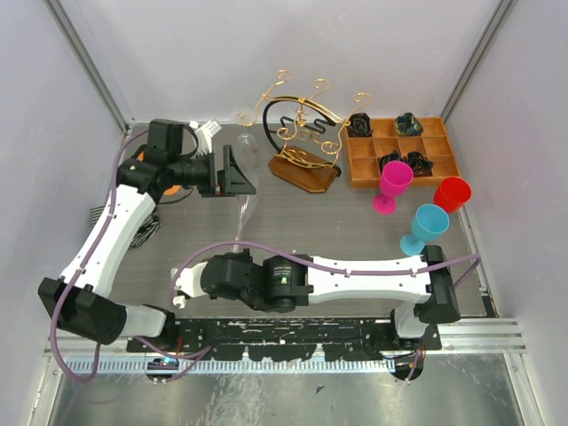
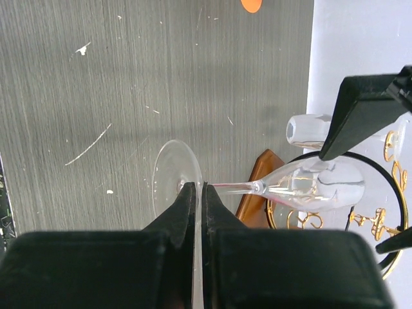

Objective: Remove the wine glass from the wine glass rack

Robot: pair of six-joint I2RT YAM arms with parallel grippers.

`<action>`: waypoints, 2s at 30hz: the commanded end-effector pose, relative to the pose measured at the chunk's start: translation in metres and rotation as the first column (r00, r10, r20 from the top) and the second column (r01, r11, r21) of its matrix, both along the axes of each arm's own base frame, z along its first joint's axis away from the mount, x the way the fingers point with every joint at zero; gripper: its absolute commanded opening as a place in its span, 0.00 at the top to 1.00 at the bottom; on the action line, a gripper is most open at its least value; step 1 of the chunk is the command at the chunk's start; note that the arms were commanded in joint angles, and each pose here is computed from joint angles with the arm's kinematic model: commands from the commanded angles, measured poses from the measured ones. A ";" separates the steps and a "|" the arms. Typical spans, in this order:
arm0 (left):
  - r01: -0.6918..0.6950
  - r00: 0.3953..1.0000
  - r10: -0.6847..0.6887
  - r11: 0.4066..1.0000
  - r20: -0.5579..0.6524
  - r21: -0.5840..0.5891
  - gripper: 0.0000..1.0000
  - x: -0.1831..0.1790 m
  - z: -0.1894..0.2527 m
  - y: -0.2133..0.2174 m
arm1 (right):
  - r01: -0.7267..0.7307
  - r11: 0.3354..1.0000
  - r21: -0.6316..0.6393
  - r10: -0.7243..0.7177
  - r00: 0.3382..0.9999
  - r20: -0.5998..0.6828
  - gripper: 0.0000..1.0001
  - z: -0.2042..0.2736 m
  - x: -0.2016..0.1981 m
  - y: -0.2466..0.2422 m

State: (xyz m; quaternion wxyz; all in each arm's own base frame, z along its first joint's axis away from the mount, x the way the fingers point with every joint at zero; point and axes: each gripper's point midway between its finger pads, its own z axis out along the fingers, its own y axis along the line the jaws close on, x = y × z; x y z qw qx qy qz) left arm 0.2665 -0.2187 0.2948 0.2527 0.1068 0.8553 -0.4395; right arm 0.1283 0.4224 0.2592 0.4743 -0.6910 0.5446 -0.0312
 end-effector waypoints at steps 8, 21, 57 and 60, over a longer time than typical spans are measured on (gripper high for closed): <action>0.045 0.998 -0.044 0.998 -0.037 0.034 0.48 -0.002 -0.020 -0.028 | -0.019 0.996 0.090 0.016 0.999 0.036 0.99 0.029 -0.005 0.022; 0.027 0.999 -0.029 0.999 0.032 0.042 0.22 -0.001 -0.007 -0.024 | -0.004 0.995 0.095 0.002 1.000 0.021 0.99 0.032 -0.005 0.020; 0.091 0.995 -0.081 0.972 -0.056 0.216 0.01 -0.023 -0.043 -0.002 | -0.010 0.996 0.084 0.006 0.999 0.047 0.99 0.048 -0.011 0.027; 0.055 0.998 -0.045 0.969 -0.047 0.243 0.01 -0.017 -0.047 0.002 | -0.016 0.996 0.088 0.011 0.999 0.053 0.99 0.051 -0.015 0.029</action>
